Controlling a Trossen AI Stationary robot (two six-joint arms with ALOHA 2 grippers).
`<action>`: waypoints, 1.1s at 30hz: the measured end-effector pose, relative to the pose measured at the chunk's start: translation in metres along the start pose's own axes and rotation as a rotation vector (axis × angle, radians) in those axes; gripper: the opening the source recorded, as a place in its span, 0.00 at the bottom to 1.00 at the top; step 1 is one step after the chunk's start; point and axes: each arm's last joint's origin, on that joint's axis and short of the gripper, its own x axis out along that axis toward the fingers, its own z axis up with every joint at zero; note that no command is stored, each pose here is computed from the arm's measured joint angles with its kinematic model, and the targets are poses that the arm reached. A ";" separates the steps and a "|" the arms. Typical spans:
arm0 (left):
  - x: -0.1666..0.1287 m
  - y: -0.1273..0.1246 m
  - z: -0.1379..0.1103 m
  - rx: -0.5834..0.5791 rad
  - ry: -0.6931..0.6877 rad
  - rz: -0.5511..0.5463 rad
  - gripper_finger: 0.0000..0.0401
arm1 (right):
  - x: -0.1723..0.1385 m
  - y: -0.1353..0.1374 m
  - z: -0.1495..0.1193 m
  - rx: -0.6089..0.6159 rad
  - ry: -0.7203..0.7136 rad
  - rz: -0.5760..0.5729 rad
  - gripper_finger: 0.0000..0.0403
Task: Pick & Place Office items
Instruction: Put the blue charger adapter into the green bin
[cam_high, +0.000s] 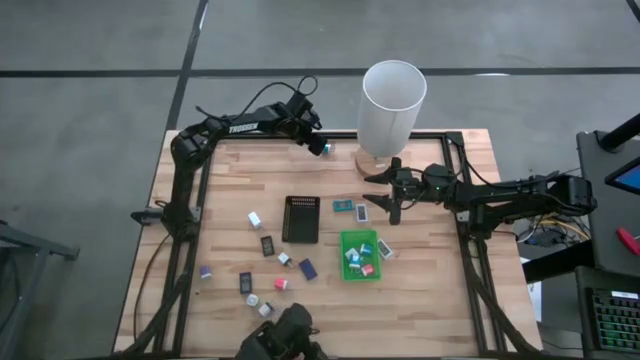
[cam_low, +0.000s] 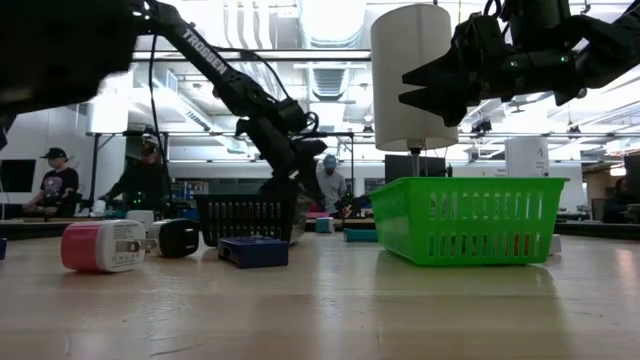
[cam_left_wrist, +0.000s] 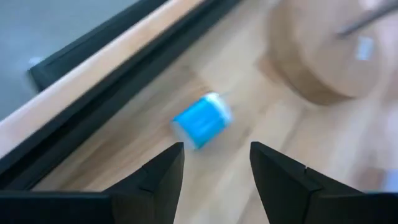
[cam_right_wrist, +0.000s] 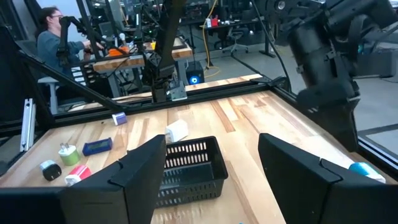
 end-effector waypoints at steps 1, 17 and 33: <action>-0.001 -0.001 0.001 0.018 0.001 -0.040 0.47 | 0.000 0.000 0.000 0.000 0.000 0.000 0.64; -0.002 -0.009 0.016 0.032 -0.141 -0.148 0.47 | 0.000 0.000 0.000 0.000 0.000 0.000 0.66; 0.002 -0.012 0.008 0.006 -0.095 -0.090 0.47 | 0.000 0.000 0.000 0.000 0.000 0.000 0.64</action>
